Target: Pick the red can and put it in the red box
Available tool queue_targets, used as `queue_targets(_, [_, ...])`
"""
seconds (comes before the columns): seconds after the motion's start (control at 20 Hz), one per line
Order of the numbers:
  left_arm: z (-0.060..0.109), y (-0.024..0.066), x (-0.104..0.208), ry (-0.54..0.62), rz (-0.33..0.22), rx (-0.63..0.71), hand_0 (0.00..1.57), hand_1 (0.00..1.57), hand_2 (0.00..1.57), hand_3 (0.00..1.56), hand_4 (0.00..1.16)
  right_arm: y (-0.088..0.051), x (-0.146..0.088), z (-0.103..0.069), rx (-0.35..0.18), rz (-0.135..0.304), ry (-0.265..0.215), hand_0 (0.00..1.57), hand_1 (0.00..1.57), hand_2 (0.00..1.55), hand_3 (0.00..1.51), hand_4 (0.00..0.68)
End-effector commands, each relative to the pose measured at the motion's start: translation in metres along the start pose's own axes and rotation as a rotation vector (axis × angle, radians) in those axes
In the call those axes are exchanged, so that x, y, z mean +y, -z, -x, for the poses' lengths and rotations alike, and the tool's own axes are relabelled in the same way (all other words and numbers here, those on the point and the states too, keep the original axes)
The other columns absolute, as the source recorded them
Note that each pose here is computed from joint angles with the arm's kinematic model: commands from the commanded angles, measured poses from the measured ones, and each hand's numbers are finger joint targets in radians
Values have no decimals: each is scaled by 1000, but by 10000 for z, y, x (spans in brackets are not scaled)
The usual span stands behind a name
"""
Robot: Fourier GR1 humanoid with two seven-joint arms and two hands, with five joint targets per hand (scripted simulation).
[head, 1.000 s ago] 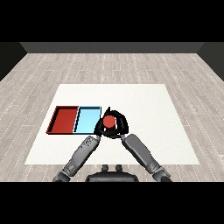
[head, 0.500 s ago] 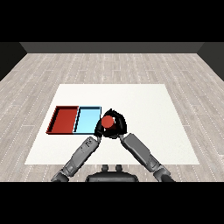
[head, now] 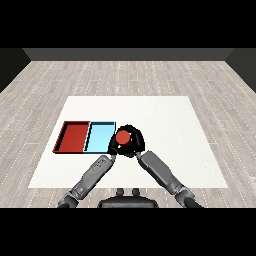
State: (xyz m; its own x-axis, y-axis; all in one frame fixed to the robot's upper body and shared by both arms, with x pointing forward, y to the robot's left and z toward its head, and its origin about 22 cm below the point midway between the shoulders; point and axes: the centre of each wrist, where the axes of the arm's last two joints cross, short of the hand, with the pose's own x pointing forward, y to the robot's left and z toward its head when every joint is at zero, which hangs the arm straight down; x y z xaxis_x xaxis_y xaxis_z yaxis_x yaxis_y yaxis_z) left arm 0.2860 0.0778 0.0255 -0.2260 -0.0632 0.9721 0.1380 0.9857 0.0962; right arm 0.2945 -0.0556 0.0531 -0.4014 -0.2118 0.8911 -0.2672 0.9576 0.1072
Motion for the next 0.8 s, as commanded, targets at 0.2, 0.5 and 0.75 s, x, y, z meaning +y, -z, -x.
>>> queue_targets(0.2, [-142, 66, -182, -50, -12, -38, 1571, 1571, 1510, 1404, 871, -89, 205, -82, -11, -12, 32, 1520, 1520, 1461, 1399, 544])
queue_targets(0.5, [-57, -38, -254, -55, -11, -46, 1571, 1571, 1540, 1449, 964, 26, 89, -52, 0, -17, 86, 1470, 1470, 1449, 1396, 532])
queue_targets(0.75, [-69, 45, -196, -63, -13, -36, 1571, 1571, 1569, 1491, 1140, -28, 20, -137, -22, -67, 75, 0, 0, 0, 0, 0])
